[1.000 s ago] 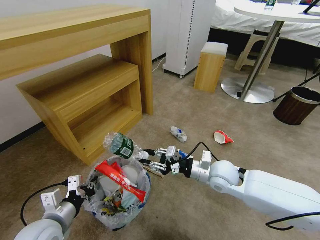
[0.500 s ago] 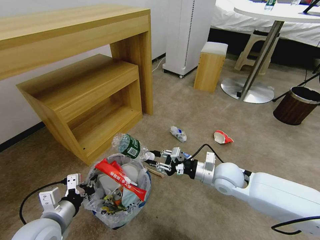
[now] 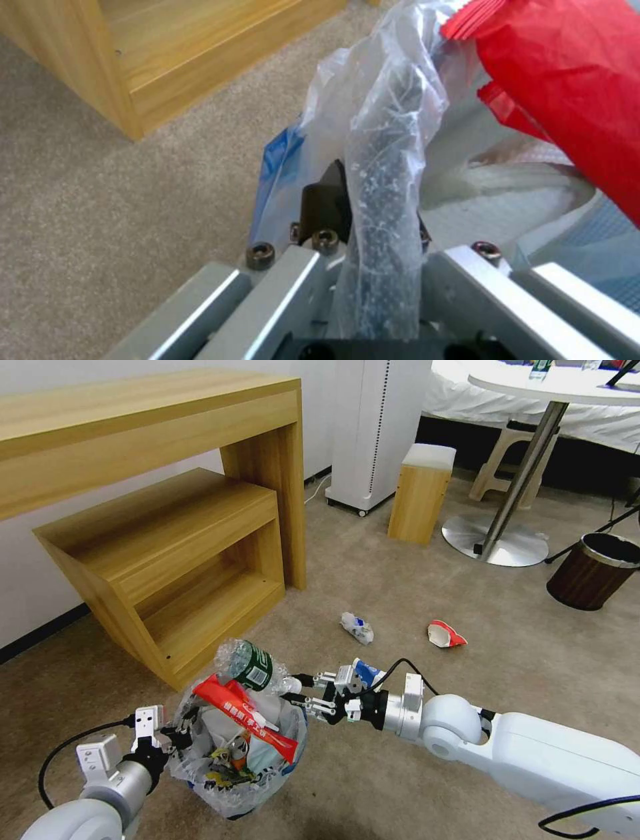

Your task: Pick up the trash bin and place the garbage on the floor into it.

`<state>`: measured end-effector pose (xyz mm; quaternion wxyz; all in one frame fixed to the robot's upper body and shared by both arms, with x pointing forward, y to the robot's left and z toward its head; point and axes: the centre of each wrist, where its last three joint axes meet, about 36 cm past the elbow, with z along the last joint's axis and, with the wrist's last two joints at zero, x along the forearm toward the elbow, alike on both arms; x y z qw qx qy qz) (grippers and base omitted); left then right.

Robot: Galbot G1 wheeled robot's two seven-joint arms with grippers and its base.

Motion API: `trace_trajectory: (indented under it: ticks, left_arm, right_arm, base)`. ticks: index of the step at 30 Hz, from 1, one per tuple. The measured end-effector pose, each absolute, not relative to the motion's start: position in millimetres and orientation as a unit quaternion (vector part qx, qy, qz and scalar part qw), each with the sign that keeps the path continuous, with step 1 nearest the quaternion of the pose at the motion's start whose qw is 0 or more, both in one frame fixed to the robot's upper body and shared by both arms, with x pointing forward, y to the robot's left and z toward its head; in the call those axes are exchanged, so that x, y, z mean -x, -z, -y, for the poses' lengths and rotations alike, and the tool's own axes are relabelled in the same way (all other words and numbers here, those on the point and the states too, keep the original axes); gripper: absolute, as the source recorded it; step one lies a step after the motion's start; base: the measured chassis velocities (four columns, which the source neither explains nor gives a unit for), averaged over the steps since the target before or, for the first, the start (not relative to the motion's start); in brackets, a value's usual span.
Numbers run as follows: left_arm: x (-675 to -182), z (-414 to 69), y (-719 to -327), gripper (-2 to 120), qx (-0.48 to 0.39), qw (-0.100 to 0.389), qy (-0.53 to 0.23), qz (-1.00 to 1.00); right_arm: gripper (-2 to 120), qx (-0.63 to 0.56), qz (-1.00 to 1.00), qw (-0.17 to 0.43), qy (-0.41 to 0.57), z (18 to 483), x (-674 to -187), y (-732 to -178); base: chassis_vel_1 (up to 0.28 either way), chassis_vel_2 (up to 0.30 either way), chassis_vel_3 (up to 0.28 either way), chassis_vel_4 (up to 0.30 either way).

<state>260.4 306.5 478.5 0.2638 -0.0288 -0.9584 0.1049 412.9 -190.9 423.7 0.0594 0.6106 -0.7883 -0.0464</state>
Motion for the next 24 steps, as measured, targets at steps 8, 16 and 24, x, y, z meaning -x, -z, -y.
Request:
trace_trajectory:
  ticks: [8, 16, 24]
  left_arm:
    - [-257, -304, -481, 1, 0.035, 0.264, -0.105, 0.958]
    - [-253, -300, -485, 1, 0.040, 0.262, -0.104, 0.959]
    - [-247, -296, -488, 1, 0.044, 0.263, -0.103, 0.958]
  right_arm:
    - [31, -0.617, 0.782, 0.076, 0.054, 190, -405, -411]
    - [31, -0.613, 0.782, 0.097, 0.050, 188, -398, -395]
    - [31, -0.595, 0.795, 0.110, 0.033, 185, -402, -381]
  base:
    - [0.000, 0.000, 0.000, 0.000]
    - [0.000, 0.000, 0.000, 0.000]
    - [0.000, 0.000, 0.000, 0.000]
